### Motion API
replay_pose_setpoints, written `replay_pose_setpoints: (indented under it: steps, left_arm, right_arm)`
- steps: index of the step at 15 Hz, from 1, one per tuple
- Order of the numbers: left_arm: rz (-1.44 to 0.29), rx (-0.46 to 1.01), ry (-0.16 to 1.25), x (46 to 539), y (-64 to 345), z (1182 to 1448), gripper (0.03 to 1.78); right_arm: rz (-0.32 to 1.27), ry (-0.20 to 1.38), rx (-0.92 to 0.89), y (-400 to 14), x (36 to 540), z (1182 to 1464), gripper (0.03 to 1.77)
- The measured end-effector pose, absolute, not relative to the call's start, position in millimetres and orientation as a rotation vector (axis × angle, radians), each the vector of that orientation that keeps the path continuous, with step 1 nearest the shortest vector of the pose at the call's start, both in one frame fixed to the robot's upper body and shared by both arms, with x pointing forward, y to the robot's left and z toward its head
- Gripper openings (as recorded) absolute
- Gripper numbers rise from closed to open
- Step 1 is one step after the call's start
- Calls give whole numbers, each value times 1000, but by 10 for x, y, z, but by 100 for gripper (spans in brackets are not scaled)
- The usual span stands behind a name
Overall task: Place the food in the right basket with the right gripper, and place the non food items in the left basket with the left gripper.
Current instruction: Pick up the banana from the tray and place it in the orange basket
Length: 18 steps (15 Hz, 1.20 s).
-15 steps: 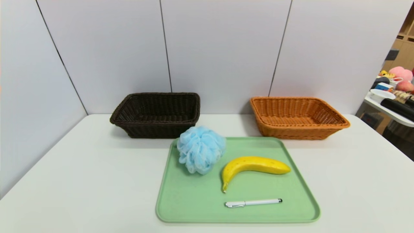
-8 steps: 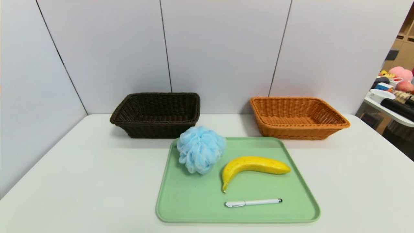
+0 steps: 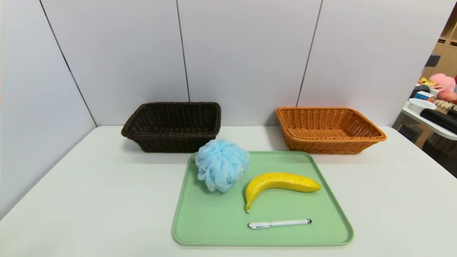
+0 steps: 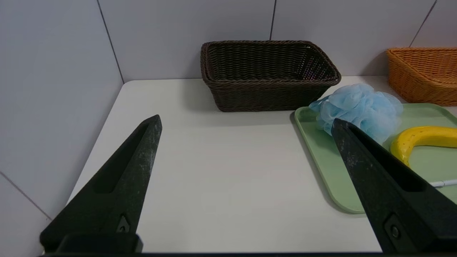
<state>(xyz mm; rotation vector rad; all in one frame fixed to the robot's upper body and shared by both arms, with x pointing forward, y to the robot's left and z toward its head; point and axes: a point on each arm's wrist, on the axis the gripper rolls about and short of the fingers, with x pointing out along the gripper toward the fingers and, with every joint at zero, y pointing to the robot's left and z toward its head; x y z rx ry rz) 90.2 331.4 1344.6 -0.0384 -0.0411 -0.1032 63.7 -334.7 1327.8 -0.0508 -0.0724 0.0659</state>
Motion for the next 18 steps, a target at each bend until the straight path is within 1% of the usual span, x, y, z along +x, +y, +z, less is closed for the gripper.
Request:
replay_pose_setpoints:
  steps: [1, 3, 8, 13, 16, 18]
  left_arm:
    - [-127, -37, -41, 1000, 3308, 13511, 169]
    - [-185, -36, -27, 1213, 3293, 13588, 169]
    - [-205, -42, 75, 1713, 3281, 13601, 169]
    - [-196, -56, 133, 2132, 3273, 13529, 169]
    - [-206, -61, 188, 2269, 3255, 13450, 169]
    - [-214, -60, 195, 2321, 3242, 13412, 169]
  right_arm:
    - [63, -65, -62, -3347, 687, 13367, 170]
    - [55, -28, -100, -3350, 813, 13459, 170]
    - [86, 92, -88, -3346, 1236, 13500, 170]
    - [156, 89, -72, -3289, 1804, 13551, 170]
    - [197, 147, -79, -3239, 1961, 13479, 170]
    - [208, 158, -79, -3216, 2028, 13469, 170]
